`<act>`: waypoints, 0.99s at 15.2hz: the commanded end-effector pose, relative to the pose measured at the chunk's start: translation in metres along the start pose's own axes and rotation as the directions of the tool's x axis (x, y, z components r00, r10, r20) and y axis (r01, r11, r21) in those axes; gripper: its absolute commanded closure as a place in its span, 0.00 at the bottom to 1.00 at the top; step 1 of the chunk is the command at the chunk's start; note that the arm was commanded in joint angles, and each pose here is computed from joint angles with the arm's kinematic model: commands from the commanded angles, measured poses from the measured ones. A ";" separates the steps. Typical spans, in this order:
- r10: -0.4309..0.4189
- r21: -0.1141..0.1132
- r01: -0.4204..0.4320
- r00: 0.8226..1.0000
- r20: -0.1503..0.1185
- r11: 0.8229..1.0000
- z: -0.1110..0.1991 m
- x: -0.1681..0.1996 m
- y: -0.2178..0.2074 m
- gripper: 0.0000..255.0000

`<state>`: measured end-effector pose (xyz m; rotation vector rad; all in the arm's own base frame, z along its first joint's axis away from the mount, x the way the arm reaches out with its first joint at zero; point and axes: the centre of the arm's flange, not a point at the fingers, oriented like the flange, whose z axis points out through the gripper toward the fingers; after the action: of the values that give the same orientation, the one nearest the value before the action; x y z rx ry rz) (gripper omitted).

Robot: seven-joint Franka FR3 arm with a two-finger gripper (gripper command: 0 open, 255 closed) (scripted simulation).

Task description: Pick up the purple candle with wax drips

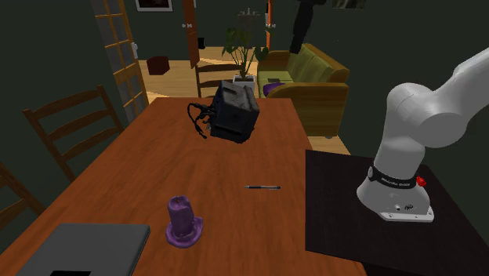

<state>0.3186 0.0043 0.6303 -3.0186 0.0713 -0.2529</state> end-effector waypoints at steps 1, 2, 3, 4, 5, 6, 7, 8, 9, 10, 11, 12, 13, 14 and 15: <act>0.000 0.000 0.000 1.000 0.000 1.000 0.000 0.000 0.000 0.00; -0.002 0.001 0.002 1.000 0.001 1.000 0.011 0.005 -0.006 0.00; -0.004 0.002 0.004 1.000 0.003 1.000 0.021 0.011 -0.011 0.00; -0.006 0.003 0.006 1.000 0.004 1.000 0.032 0.016 -0.017 0.00; -0.008 0.003 0.008 1.000 0.006 1.000 0.043 0.022 -0.023 0.00; -0.009 0.004 0.009 1.000 0.007 1.000 0.053 0.027 -0.028 0.00; -0.011 0.005 0.011 1.000 0.008 1.000 0.064 0.032 -0.034 0.00; -0.013 0.006 0.013 1.000 0.010 1.000 0.075 0.038 -0.040 0.00; -0.015 0.007 0.015 1.000 0.011 1.000 0.085 0.043 -0.045 0.00; -0.017 0.008 0.017 1.000 0.013 1.000 0.096 0.048 -0.051 0.00; -0.019 0.009 0.019 1.000 0.014 1.000 0.107 0.053 -0.057 0.00; -0.021 0.009 0.021 1.000 0.015 1.000 0.118 0.059 -0.063 0.00; -0.023 0.010 0.023 1.000 0.017 1.000 0.128 0.064 -0.069 0.00; -0.025 0.011 0.024 1.000 0.018 1.000 0.139 0.069 -0.075 0.00; -0.027 0.012 0.026 0.999 0.020 1.000 0.150 0.074 -0.080 0.00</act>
<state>0.4114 0.0893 0.5151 -3.0129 0.0307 -0.2242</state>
